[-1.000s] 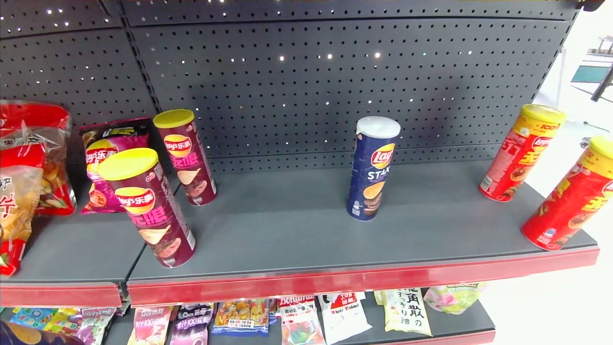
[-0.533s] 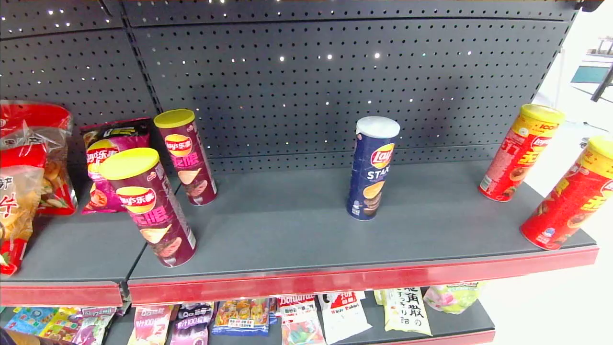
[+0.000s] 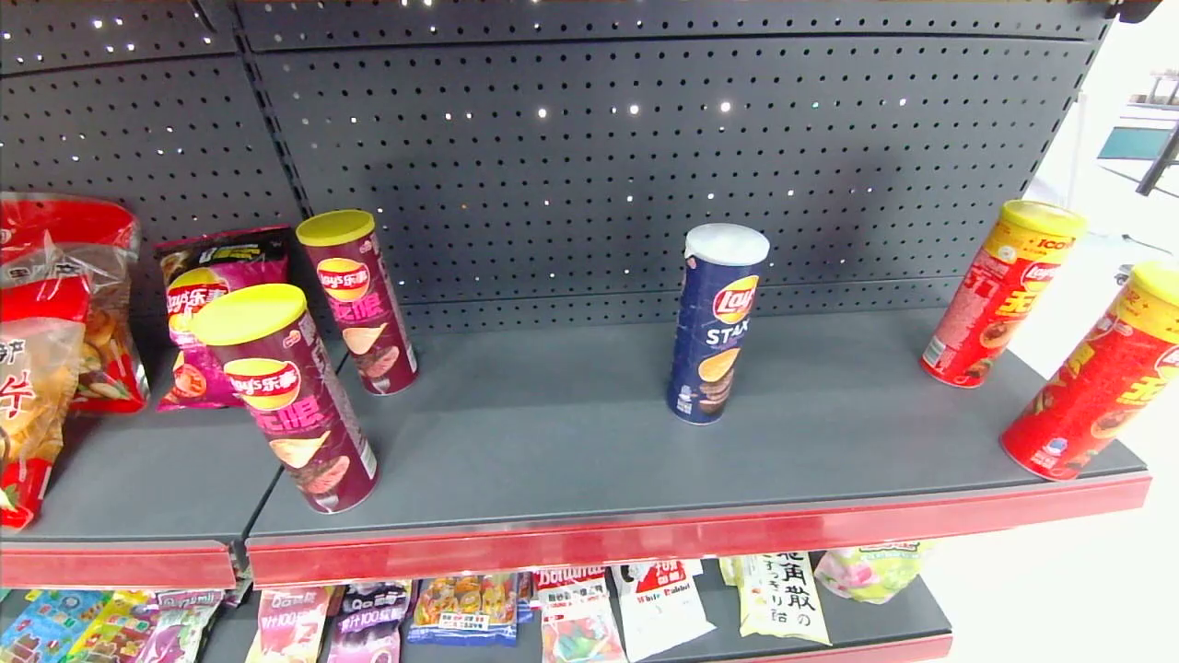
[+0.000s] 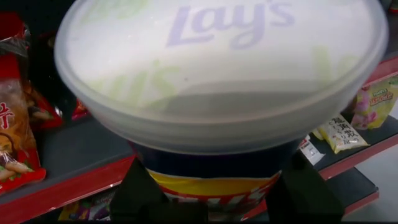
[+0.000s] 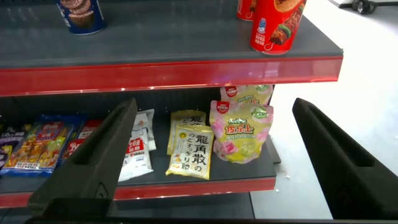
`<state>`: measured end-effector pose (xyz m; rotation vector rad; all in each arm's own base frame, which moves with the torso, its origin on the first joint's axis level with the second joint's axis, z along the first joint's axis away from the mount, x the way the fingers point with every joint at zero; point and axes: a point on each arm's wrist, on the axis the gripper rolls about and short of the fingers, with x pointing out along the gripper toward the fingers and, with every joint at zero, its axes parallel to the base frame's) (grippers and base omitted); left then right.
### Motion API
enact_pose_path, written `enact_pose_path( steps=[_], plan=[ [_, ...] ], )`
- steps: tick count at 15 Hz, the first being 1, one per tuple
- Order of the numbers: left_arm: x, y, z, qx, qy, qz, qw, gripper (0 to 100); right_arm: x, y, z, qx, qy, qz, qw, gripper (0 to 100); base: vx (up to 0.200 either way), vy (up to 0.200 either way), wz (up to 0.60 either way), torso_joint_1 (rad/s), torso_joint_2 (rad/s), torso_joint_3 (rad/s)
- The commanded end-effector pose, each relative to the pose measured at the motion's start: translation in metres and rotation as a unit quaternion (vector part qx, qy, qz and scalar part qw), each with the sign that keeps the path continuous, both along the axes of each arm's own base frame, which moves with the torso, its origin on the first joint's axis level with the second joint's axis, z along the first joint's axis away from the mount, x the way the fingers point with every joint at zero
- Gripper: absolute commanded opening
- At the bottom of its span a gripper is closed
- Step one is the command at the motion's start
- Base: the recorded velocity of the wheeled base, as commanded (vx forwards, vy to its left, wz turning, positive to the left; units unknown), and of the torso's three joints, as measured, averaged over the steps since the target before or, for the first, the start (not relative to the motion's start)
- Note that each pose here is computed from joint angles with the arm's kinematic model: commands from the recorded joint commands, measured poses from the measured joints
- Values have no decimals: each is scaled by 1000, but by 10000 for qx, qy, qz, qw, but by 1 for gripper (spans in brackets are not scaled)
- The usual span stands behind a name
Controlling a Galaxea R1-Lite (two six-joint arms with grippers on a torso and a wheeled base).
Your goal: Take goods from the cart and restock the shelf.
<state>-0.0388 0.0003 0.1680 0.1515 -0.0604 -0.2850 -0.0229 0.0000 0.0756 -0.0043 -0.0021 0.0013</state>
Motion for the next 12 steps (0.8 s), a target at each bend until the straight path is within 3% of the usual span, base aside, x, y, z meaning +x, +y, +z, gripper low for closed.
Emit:
enact_pose_path(
  steps=[1,5,7,9,10,11,12],
  plan=[
    [-2,0,-2,-69,-41,-18,10000,0,0,0,0,-2,3,1,10000,100,0,0,0,0,0,0],
    [-1,0,2,-130,2,-105,9999,0,0,0,0,-2,3,1,10000,100,0,0,0,0,0,0],
    [6,-1,22,-769,239,-137,9967,0,0,0,0,-9,3,1,10000,100,0,0,0,0,0,0],
    [8,-1,25,-746,267,-95,9968,0,0,0,1,60,-12,9,10000,100,0,0,0,0,0,0],
    [7,-1,24,-570,219,-42,9981,0,0,1,2,36,-66,124,9999,100,0,0,0,0,0,0],
    [7,-1,22,-310,180,-25,9994,0,-3,2,41,75,-298,586,9978,100,0,0,0,0,0,0],
    [8,-1,20,-252,226,-14,9994,0,9,3,100,374,-205,761,9962,100,0,0,0,0,0,0]
  ],
)
